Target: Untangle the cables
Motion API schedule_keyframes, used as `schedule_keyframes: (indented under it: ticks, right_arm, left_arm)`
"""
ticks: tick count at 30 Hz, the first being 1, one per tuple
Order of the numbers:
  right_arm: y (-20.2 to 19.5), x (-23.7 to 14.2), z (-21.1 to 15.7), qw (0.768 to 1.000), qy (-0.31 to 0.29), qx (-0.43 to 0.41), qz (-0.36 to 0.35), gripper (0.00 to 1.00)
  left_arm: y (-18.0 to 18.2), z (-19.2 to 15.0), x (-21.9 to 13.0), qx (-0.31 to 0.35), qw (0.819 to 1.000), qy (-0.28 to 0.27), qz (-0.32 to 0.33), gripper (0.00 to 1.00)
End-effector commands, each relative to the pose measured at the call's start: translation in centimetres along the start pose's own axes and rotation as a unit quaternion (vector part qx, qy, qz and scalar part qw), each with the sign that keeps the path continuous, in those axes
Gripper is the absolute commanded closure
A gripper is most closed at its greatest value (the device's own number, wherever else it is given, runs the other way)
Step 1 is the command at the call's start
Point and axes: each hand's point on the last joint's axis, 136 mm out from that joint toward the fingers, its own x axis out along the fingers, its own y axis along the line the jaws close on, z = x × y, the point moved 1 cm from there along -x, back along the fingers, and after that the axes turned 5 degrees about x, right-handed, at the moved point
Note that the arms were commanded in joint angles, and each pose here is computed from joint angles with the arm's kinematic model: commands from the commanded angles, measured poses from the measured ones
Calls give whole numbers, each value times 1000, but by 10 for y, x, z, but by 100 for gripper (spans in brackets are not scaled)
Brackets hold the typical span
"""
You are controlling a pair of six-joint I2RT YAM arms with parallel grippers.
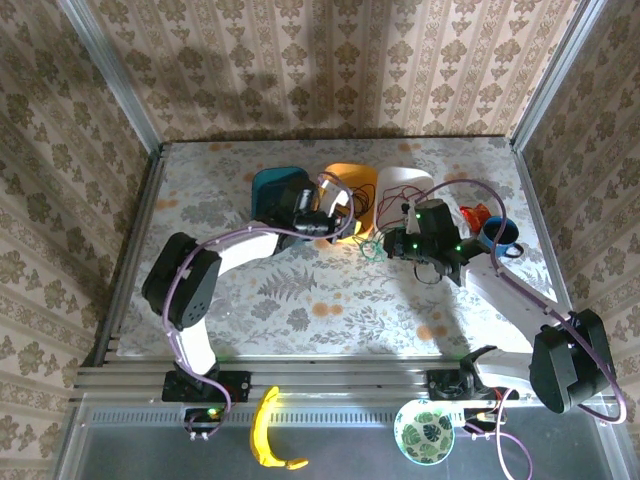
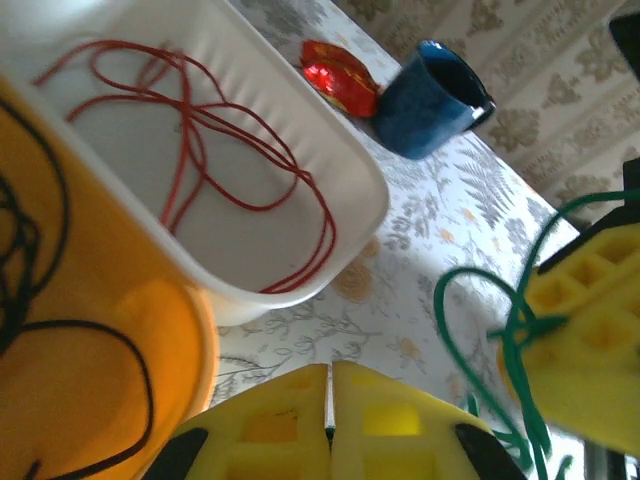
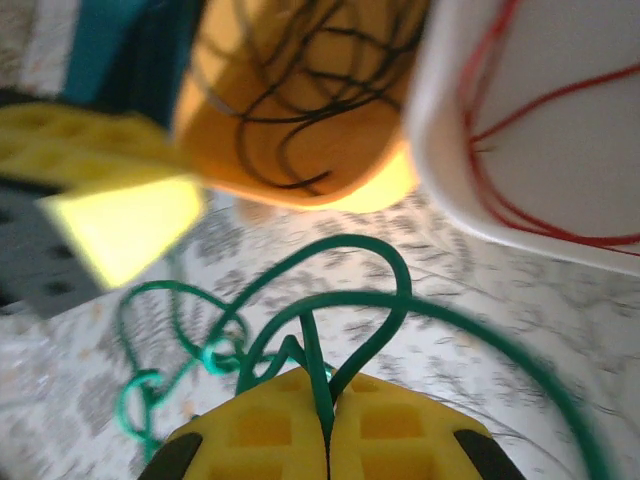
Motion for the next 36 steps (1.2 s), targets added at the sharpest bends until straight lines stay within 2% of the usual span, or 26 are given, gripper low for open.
schedule_keyframes:
  ticks: [1, 5, 9, 12, 16, 20, 26, 32, 36]
  right_arm:
    - [-64, -15, -2, 986, -27, 67, -153, 97]
    - [-89, -14, -19, 979, -5, 110, -172, 97]
    - [-91, -16, -30, 981, 15, 91, -168, 97]
    - [-90, -13, -44, 984, 55, 60, -156, 97]
    - [-107, -17, -67, 975, 98, 50, -193, 97]
    - [-122, -17, -79, 967, 108, 79, -215, 97]
    - [-130, -11, -90, 959, 133, 91, -232, 98]
    - [-146, -18, -97, 950, 131, 110, -263, 99]
    - [-143, -15, -97, 954, 127, 119, -243, 98]
  left_arm:
    - [15, 32, -40, -19, 995, -87, 39, 100]
    - [28, 33, -73, -50, 990, -123, 50, 100]
    - [28, 24, -91, -47, 990, -114, 64, 100]
    - [28, 18, -104, -39, 990, -107, 86, 100]
    - [57, 26, -150, -61, 975, -154, 151, 100]
    - [69, 36, -186, -62, 963, -188, 183, 100]
    - [64, 52, -211, -46, 961, -214, 171, 100]
    - [50, 72, -238, -21, 960, -238, 145, 100]
    - [34, 81, -241, 1, 966, -232, 114, 100]
